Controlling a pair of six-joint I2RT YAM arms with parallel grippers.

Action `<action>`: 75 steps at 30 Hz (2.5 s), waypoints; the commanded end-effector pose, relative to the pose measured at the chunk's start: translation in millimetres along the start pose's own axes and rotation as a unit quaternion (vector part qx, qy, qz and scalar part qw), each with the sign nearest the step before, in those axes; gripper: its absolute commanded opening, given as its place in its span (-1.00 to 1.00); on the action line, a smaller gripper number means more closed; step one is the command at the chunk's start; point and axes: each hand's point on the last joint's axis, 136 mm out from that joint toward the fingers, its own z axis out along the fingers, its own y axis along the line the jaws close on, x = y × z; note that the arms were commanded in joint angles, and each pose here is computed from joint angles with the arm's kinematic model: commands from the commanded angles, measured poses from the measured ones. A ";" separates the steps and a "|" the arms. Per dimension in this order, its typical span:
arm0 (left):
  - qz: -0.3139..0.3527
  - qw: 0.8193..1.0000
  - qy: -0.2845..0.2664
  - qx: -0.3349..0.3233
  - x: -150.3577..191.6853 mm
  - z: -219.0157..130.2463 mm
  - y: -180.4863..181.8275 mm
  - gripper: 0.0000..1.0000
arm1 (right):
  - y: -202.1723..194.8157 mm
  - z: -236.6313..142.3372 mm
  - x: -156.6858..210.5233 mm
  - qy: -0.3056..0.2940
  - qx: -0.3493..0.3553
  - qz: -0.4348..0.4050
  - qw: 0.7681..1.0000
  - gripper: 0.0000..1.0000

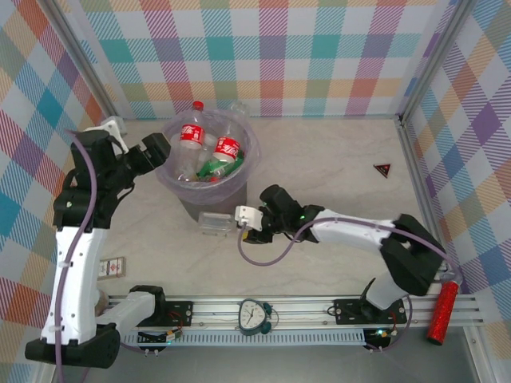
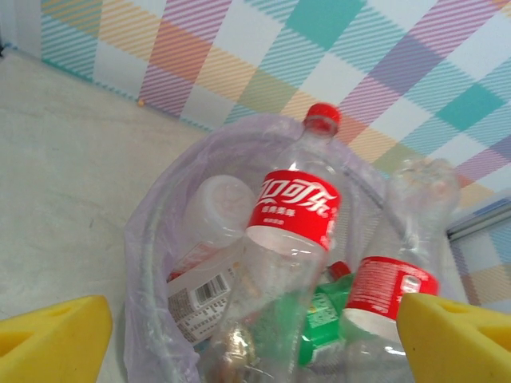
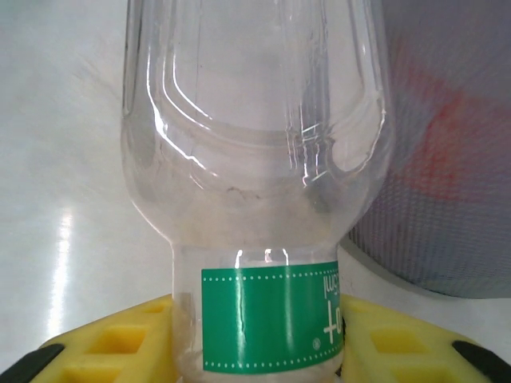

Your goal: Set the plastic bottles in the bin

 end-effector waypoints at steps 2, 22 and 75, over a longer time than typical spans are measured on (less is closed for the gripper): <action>-0.021 0.998 -0.028 0.053 -16.4 -31.1 -23.3 0.84 | 16.3 -51.1 -40.8 -0.060 -0.021 0.026 0.998 -0.43; -0.027 0.969 0.009 0.246 51.2 17.3 -165.6 0.95 | -104.7 -143.2 -116.1 -0.171 0.228 0.302 0.910 -0.43; 0.117 0.991 0.030 0.059 -18.1 47.6 -117.8 -0.40 | -123.0 -227.7 -74.0 -0.174 0.314 0.295 0.886 0.98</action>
